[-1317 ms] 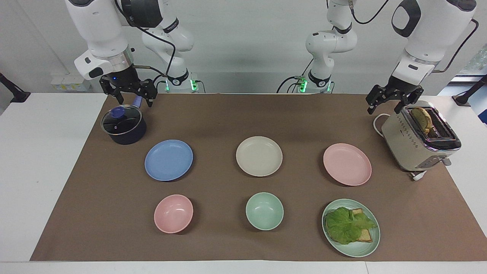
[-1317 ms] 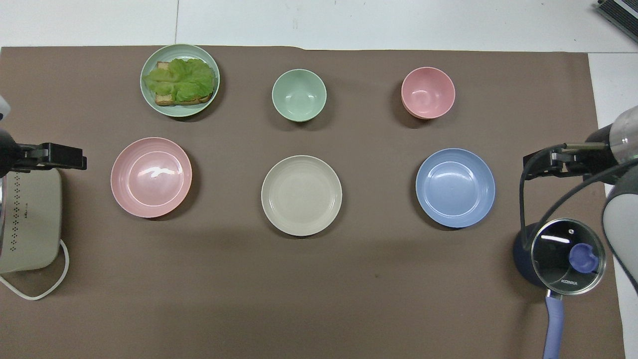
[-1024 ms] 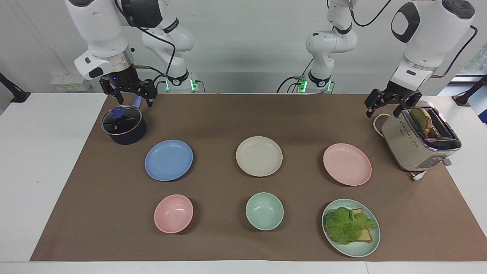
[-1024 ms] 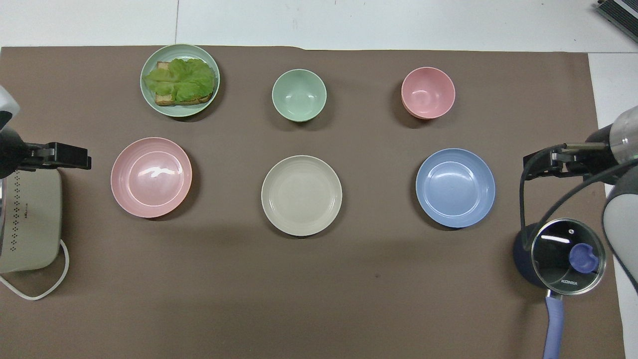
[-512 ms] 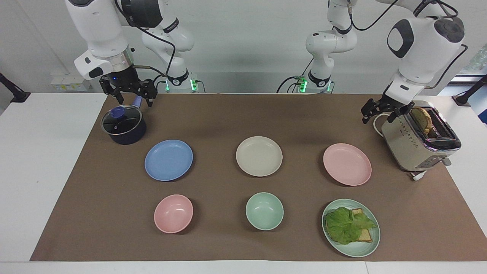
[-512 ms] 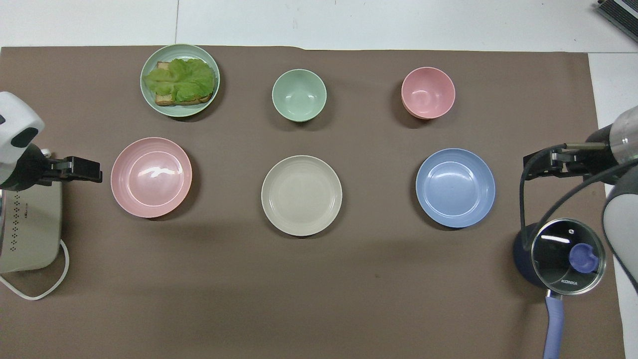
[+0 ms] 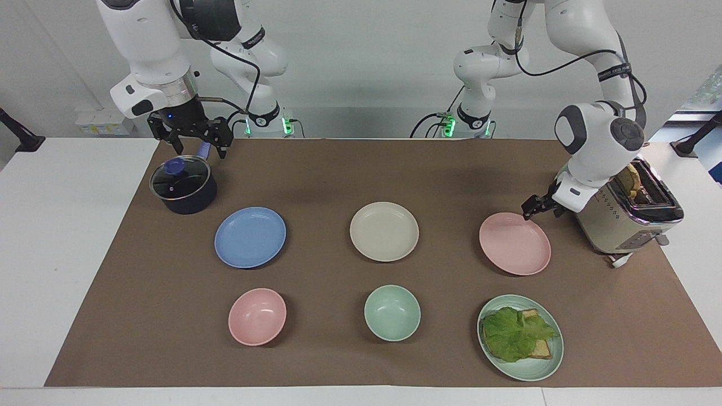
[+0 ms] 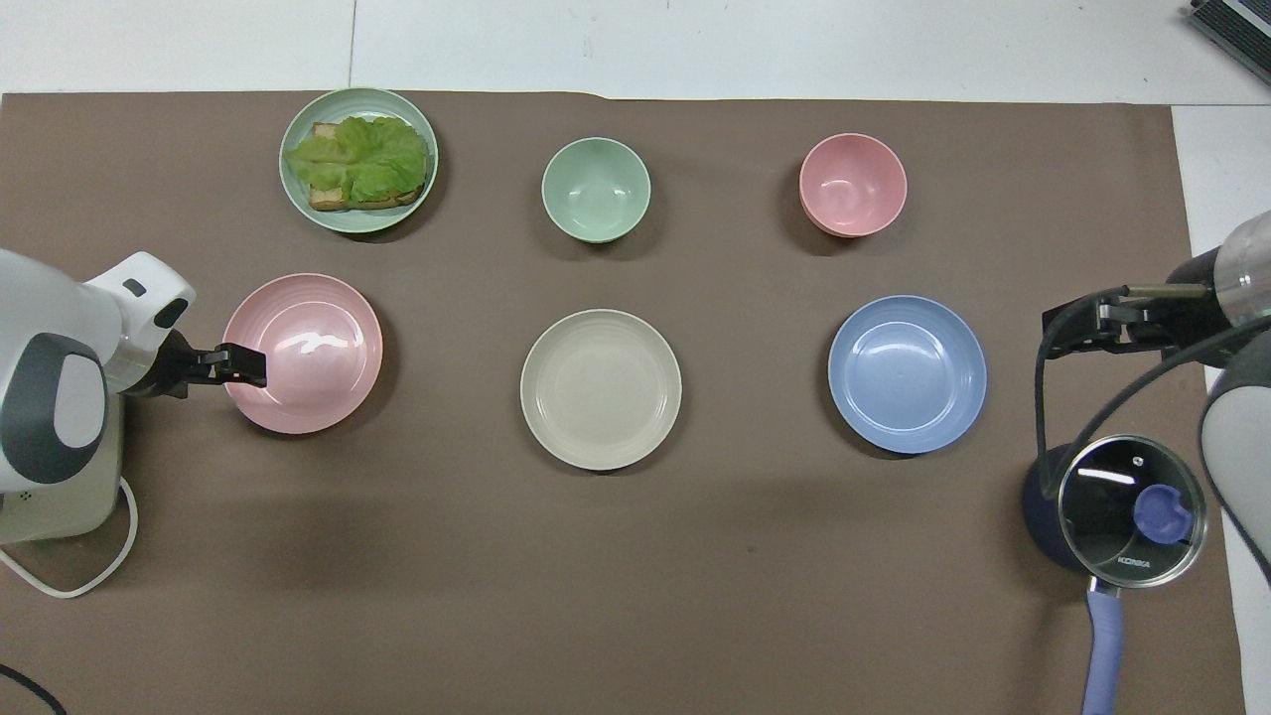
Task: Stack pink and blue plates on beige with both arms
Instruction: 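Grasp the pink plate rim with the left gripper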
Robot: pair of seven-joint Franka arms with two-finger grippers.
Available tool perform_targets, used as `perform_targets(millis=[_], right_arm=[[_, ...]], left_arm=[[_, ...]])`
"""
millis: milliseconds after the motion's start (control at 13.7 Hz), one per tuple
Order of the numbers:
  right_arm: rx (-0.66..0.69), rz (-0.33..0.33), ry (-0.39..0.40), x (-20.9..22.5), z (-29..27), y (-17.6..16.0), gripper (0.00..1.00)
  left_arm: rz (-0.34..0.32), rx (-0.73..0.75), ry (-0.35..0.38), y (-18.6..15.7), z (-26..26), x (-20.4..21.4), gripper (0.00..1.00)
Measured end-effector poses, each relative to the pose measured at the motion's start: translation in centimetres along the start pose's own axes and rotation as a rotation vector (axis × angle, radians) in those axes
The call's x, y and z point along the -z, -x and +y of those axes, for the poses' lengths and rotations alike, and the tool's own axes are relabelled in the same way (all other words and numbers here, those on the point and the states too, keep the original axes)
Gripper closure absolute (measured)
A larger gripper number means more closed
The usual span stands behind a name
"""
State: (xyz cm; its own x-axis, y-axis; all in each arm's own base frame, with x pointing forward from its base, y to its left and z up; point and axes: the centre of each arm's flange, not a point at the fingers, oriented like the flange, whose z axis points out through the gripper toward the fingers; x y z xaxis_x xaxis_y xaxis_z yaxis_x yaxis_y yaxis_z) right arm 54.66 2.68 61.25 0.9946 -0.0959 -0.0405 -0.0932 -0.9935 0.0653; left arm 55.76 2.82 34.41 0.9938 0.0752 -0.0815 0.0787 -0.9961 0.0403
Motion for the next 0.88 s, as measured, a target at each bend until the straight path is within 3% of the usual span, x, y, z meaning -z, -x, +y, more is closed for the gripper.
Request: perform_targets(millis=[439,878], right_arm=[[0.0,0.0,0.0,0.0,0.0,0.0,0.0],[0.0,0.0,0.0,0.0,0.0,0.0,0.0]], left_arm=[[-0.044,0.087,0.003,0.7,-1.3,-3.1,0.0],[-0.06,0.135,0.001,1.0,-0.8,-3.2,0.75]])
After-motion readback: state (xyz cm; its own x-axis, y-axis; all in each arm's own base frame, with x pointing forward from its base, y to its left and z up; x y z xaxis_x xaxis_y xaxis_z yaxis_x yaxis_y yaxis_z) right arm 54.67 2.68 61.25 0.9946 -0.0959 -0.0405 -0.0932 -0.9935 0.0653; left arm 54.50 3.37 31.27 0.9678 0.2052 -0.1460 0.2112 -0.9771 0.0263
